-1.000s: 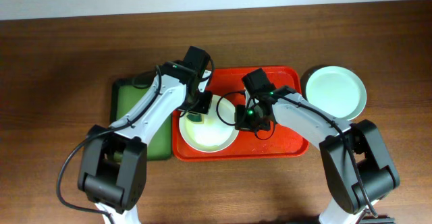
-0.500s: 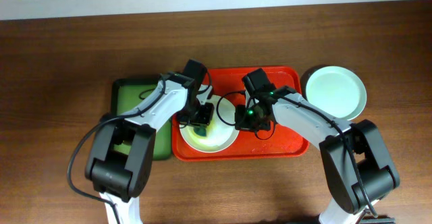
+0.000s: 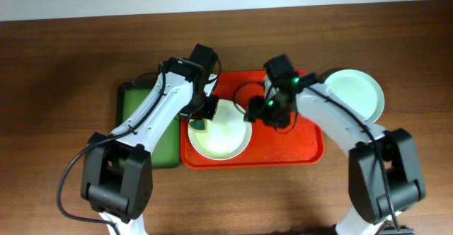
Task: Clean dirty plates on tray and stack at the side
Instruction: 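Return the sponge to the green tray and withdraw the left gripper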
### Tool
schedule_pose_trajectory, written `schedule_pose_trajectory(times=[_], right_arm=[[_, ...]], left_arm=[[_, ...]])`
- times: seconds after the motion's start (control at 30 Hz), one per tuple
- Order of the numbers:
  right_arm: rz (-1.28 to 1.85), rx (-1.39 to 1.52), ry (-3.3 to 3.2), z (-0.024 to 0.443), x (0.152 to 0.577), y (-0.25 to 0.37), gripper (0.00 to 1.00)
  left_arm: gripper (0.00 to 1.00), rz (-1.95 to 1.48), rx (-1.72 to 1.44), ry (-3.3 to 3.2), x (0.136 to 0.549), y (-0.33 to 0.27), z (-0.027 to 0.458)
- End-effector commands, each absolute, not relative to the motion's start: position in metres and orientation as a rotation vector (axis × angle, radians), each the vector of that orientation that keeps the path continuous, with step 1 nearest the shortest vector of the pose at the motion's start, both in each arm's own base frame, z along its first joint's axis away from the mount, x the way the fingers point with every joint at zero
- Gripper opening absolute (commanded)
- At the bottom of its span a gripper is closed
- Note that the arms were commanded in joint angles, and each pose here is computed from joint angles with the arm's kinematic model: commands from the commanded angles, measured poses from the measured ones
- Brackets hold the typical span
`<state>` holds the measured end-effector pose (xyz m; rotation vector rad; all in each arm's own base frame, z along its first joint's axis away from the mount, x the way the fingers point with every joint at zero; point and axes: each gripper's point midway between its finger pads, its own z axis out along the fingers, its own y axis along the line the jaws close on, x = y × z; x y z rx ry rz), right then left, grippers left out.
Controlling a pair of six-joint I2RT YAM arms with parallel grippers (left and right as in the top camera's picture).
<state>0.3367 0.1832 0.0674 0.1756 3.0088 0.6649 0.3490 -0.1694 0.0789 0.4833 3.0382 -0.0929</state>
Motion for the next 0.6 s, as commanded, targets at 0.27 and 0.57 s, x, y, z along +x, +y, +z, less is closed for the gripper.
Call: schedule_pose_trajectory(times=[0.27,0.57], right_arm=[[0.545,0.204,2.995,0.094,0.343,0.152,0.87],[0.537,0.207,3.008,0.088,0.339,0.151,0.87]], left_arm=[[0.0,0.163,0.148,2.966,0.37,-0.109,0.109],[0.0,0.208,-0.294,3.031,0.363,-0.008,0.113]])
